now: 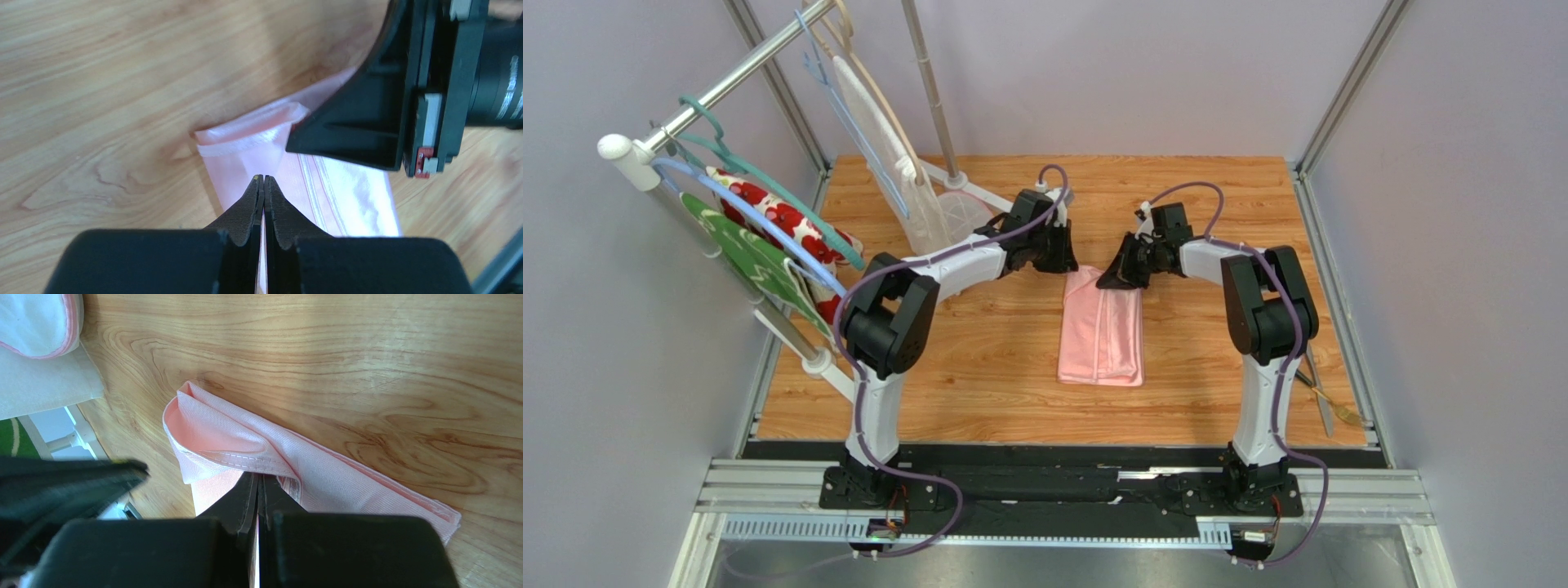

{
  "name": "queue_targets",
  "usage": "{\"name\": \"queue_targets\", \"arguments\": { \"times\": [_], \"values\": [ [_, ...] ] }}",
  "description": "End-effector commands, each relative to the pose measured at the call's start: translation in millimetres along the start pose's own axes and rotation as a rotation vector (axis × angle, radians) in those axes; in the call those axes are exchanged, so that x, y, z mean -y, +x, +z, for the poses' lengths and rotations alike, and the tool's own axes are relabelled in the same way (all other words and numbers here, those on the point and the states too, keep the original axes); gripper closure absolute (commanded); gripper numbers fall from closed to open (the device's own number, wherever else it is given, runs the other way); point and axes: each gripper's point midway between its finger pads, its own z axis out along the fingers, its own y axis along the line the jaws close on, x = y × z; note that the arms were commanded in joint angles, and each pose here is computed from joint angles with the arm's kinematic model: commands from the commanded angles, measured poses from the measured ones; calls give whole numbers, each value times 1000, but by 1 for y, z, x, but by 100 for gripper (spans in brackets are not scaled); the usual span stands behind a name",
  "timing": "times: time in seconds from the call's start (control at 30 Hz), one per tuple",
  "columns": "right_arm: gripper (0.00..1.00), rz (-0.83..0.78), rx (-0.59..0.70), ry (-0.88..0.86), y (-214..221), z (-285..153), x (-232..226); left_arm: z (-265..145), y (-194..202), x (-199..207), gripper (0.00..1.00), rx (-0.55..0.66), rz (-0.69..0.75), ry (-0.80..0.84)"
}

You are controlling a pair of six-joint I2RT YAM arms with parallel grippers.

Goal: Fold the napkin into a case and place the utensils inside
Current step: Smooth out the 2/3-rectangle-folded napkin at the center of the board.

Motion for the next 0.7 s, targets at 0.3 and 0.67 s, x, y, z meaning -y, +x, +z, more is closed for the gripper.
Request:
{"name": "queue_targets", "arguments": {
  "times": [0.3,0.67],
  "values": [
    [100,-32,2,9,-4,6,7,12,-8,9,99,75,-190,208],
    [100,-32,1,6,-2,4,5,27,30,-16,100,24,-139,106]
  ]
}}
